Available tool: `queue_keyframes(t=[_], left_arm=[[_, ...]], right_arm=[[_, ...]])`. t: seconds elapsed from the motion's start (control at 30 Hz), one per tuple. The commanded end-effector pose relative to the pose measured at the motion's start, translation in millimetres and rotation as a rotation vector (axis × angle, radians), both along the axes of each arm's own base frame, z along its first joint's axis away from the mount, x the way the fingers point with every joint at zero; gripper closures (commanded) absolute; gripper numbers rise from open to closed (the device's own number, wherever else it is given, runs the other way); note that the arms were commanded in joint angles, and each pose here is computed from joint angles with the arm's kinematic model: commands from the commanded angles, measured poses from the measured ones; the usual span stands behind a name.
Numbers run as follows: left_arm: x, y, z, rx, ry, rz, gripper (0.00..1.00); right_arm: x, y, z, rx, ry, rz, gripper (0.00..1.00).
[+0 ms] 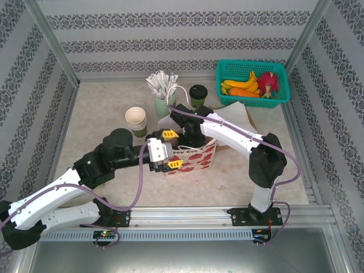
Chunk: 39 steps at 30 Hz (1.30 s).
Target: Pack the takeout coffee
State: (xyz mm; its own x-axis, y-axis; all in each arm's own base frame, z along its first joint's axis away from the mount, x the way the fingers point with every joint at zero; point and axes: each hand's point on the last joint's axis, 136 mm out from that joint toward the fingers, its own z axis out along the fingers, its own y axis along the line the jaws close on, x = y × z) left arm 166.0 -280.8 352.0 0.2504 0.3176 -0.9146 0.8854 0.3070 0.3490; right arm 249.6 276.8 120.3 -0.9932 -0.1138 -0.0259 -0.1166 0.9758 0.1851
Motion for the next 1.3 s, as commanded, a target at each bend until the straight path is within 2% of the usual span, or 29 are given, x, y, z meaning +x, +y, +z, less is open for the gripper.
queue_keyframes(t=[0.0,0.07,0.27,0.4,0.53,0.7,0.87,1.0,1.2,1.27], left_arm=[[18.3,25.7,21.9,-0.173,0.092,0.178,0.11],[19.3,38.5,20.0,-0.211,0.13,0.232,0.0],[52.5,88.5,12.4,-0.35,0.304,0.589,0.01],[61.4,104.0,-6.5,-0.347,0.503,0.759,0.0],[65.8,111.0,-28.8,-0.268,0.676,0.911,0.01],[73.6,104.6,-44.8,-0.197,0.804,0.991,0.07],[89.5,107.9,-65.5,-0.22,0.944,1.055,0.21],[97.5,95.5,-73.4,-0.259,1.06,0.994,0.24],[100.8,80.8,-80.8,-0.19,1.091,0.948,0.28],[103.0,76.1,-88.8,-0.156,1.107,0.942,0.35]], right_arm=[[3.0,-0.6,1.7,-0.004,-0.052,0.029,1.0],[4.6,-0.1,-1.5,-0.005,-0.059,0.032,1.0],[8.0,3.0,-2.4,0.002,-0.079,0.042,1.0],[10.2,4.8,-1.2,0.009,-0.094,0.045,1.0],[10.4,4.9,-5.3,0.007,-0.096,0.039,1.0],[10.7,7.1,-10.8,0.004,-0.087,0.041,1.0],[11.0,8.7,-13.4,0.004,-0.087,0.043,1.0],[11.9,10.0,-13.1,0.009,-0.088,0.046,1.0],[13.8,12.8,-15.4,0.016,-0.096,0.042,1.0],[15.7,13.3,-17.1,0.014,-0.102,0.035,1.0]])
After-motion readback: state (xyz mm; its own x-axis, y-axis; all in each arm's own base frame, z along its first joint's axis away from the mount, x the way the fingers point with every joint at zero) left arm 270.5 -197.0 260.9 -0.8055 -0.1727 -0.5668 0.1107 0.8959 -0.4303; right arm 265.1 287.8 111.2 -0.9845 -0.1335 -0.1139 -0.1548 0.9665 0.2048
